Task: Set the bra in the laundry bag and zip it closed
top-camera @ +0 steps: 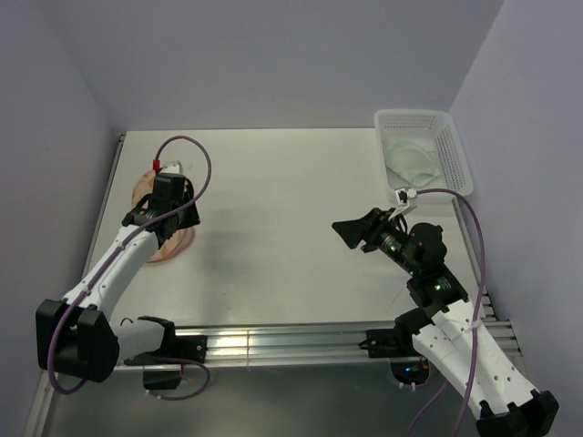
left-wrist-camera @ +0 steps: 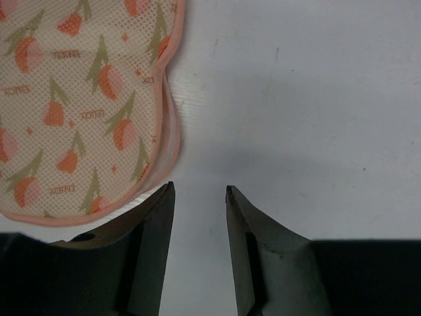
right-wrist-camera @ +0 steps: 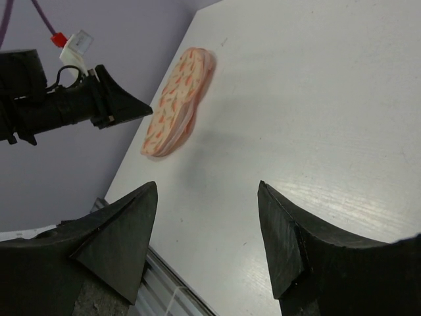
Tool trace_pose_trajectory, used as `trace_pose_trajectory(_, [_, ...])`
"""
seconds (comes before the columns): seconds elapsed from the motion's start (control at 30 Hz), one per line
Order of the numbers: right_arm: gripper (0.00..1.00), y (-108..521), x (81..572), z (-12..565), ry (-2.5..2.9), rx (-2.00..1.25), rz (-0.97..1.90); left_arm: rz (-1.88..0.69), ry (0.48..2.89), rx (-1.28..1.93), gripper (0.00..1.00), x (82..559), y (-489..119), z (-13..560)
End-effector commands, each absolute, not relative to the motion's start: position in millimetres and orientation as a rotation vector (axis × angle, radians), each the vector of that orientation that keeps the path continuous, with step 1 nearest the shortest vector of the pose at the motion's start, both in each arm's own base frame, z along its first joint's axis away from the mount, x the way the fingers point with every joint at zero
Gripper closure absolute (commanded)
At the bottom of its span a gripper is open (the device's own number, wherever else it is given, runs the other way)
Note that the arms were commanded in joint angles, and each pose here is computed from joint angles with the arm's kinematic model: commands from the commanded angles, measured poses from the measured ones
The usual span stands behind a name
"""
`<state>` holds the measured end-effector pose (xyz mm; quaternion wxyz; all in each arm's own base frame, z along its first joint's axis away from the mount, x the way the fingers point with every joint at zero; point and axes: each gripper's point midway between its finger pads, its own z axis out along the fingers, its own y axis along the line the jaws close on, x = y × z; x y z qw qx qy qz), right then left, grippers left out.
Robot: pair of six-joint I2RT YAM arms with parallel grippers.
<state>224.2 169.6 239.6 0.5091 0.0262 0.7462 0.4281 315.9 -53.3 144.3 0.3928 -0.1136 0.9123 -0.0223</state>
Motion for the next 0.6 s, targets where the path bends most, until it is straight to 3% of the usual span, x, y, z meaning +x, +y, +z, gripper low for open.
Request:
trace_pose_trajectory(0.0, [0.3,178,225,253,1.734,0.013,1.07,0.025,2.24,-0.289,0.57,337,-45,163])
trace_pose_trajectory(0.57, [0.3,190,212,249,1.735,-0.061,1.116,0.245,2.373,-0.357,0.67,381,-23,99])
